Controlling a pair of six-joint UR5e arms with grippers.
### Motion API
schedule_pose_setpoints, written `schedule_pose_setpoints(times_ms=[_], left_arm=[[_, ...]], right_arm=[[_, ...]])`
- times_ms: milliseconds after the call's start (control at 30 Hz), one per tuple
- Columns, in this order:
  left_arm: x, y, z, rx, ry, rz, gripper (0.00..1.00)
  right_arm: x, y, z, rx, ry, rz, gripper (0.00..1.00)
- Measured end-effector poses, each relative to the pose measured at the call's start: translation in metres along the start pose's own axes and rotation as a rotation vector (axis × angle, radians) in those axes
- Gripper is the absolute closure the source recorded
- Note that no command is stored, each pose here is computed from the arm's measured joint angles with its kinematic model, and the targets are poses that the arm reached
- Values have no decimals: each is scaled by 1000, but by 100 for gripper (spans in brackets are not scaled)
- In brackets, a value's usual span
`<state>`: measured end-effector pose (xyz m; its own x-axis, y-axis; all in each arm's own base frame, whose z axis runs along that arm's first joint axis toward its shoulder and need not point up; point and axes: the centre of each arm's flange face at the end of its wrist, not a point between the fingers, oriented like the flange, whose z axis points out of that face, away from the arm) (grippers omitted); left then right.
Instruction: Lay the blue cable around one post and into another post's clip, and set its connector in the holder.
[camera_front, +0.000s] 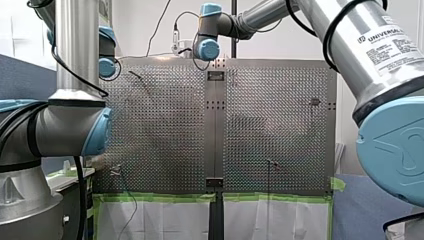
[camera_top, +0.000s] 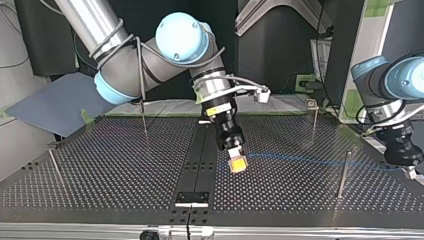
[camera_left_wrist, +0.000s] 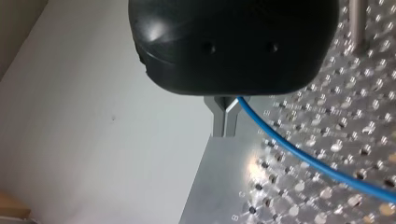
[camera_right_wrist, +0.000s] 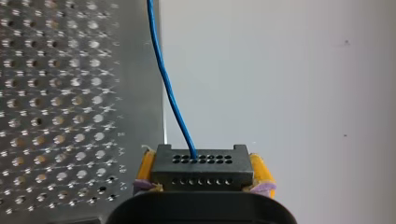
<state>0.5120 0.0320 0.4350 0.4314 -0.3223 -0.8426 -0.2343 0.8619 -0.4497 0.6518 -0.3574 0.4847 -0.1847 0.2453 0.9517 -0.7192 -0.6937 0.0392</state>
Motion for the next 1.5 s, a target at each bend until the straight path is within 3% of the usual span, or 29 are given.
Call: schedule_pose_setpoints(times_ms=[267,500,667,767,1167,1367,1500], left_arm=[[16,2,15,46,38,13,100],[33,3,26,78,65,12,100],[36,5,28,77,68,8,100],[38,6,30,77,69,4,100],[78,8,30,115,143,-8,100],[96,4,28,138,179,-20,100],[101,2,25,149,188,-51,100]], right_arm=[[-14,5,19,-10,4,-1,100],[-9,23,34,-35,29,1,100],[-14,36,38,-51,18,-8,100],[-21,42,39,-59,5,-14,100],[-63,59,44,-83,-56,-26,100],[-88,71,43,-99,-116,-36,100],[-108,81,36,-123,-183,-48,100]])
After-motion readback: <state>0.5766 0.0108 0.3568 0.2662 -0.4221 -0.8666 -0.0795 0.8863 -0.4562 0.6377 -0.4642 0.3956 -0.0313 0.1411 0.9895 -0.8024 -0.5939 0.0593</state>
